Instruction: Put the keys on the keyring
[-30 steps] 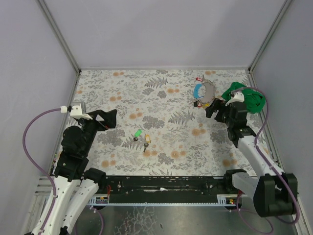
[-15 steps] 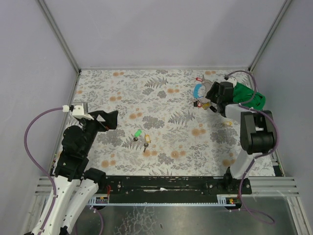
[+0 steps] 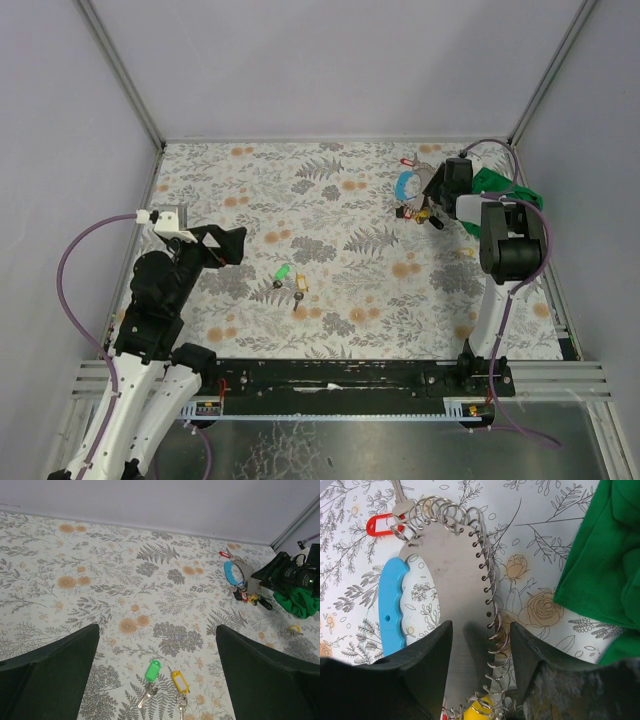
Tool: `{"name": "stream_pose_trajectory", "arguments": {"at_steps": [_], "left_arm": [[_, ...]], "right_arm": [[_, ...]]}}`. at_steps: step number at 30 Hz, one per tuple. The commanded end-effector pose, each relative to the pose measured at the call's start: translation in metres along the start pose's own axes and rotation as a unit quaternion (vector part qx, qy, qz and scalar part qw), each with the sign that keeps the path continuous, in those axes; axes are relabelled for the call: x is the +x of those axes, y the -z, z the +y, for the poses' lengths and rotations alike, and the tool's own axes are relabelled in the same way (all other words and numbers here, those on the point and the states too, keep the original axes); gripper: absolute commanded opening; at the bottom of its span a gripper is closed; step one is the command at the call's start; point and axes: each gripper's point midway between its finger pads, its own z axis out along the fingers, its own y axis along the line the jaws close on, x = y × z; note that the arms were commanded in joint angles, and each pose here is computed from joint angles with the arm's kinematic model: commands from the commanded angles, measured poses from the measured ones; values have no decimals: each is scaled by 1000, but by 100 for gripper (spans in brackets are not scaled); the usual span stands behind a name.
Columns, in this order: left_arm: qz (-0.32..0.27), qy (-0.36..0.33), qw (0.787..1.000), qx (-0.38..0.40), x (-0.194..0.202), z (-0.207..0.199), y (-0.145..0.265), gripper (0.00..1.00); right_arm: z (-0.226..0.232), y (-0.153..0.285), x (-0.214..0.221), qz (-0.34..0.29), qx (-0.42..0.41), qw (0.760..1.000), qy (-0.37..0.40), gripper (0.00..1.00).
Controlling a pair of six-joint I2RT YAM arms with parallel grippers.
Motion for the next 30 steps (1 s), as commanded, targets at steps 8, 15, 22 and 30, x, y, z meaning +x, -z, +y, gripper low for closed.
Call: {"name": "stream_pose_trajectory", "arguments": {"at_steps": [8, 15, 22, 30], "left_arm": [[6, -8, 1000, 28, 2, -8, -1, 100], [14, 14, 997, 78, 1, -28, -1, 100], [36, 50, 991, 117, 5, -45, -2, 100], [64, 135, 974, 171, 24, -66, -10, 100]], "right_arm": [[34, -2, 1, 28, -92, 995, -19, 43], [67, 17, 14, 46, -201, 978, -26, 20], [93, 48, 23, 54, -295, 953, -50, 1], [115, 96, 43, 68, -361, 929, -54, 0]]}}
